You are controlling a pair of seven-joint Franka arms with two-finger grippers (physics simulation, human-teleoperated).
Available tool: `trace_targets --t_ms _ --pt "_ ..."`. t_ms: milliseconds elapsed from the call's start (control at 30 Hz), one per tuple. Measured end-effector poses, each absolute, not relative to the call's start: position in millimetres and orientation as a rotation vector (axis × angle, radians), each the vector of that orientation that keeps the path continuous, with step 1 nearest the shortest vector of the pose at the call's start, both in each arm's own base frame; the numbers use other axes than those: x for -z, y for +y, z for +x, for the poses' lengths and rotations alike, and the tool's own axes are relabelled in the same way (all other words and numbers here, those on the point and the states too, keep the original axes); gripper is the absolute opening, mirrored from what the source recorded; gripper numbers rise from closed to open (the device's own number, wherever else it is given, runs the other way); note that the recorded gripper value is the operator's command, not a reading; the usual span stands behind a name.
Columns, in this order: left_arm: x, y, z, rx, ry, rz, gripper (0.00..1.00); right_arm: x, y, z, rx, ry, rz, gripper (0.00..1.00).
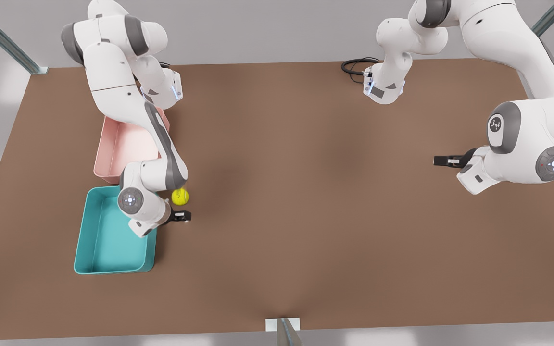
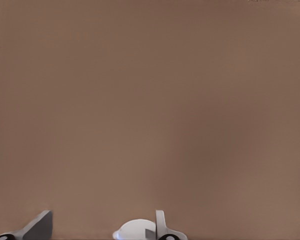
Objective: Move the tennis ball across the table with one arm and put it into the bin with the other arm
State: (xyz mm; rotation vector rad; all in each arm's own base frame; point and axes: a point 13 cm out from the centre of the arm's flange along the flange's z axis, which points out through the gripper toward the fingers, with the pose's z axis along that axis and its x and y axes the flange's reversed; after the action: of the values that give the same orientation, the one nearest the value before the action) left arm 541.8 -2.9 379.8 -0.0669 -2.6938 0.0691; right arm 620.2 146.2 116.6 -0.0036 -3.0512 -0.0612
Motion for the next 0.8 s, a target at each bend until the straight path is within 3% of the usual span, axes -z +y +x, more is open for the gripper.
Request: trace_targets --t_ms 300,600,800 --pt "-377 -3 541 -0.041 -2.683 0.048 1.0 -98 136 597 0.048 -3.041 -0.042 1.0" --pt "-377 -3 539 -0.025 -2.671 0.119 1.0 -92 138 546 0.044 -3.016 -0.032 1.0" --pt "-376 -2 538 -0.017 -2.665 0.151 1.0 -83 140 532 0.044 -3.028 -0.033 1.0"
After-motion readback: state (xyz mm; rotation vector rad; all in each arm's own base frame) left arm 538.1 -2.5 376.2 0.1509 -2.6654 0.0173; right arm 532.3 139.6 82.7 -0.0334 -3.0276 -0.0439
